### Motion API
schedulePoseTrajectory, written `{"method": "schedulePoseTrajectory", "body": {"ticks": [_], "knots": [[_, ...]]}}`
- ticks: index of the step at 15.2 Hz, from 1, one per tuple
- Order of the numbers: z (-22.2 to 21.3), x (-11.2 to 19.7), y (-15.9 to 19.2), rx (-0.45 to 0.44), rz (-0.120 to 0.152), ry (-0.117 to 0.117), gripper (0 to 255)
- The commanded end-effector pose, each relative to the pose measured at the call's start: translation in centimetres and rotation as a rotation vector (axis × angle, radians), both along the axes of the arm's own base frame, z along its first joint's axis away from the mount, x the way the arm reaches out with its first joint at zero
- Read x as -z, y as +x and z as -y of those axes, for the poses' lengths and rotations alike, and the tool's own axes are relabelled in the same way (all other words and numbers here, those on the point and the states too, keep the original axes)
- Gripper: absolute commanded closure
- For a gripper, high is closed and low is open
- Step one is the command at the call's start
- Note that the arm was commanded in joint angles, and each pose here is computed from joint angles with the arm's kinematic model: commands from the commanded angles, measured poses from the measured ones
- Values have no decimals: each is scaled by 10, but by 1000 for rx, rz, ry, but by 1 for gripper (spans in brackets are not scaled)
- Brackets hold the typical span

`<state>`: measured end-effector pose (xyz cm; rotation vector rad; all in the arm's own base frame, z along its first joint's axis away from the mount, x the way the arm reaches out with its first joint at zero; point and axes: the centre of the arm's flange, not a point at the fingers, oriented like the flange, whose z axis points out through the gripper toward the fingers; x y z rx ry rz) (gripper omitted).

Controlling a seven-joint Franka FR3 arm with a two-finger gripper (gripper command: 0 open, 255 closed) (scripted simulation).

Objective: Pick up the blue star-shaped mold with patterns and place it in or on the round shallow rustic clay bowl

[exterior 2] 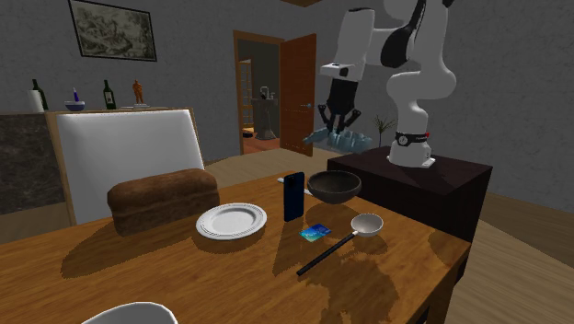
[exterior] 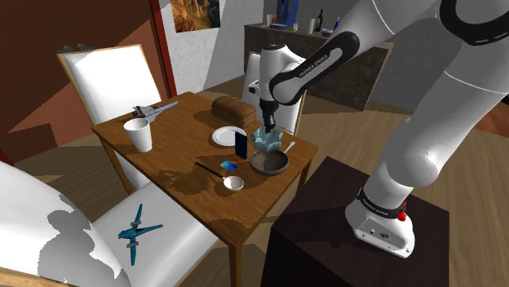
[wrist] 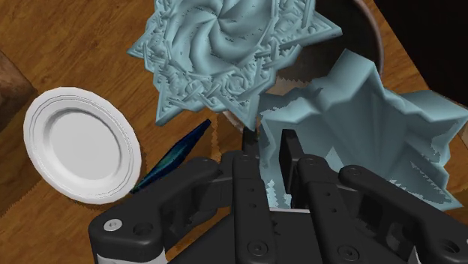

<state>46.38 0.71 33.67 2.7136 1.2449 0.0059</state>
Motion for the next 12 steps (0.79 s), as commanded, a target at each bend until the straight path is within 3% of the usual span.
{"method": "schedulePoseTrajectory", "body": {"ticks": [1, 12], "knots": [[-10, 3, -11, 1, 1, -1, 255], [-10, 61, -11, 1, 1, -1, 255]]}}
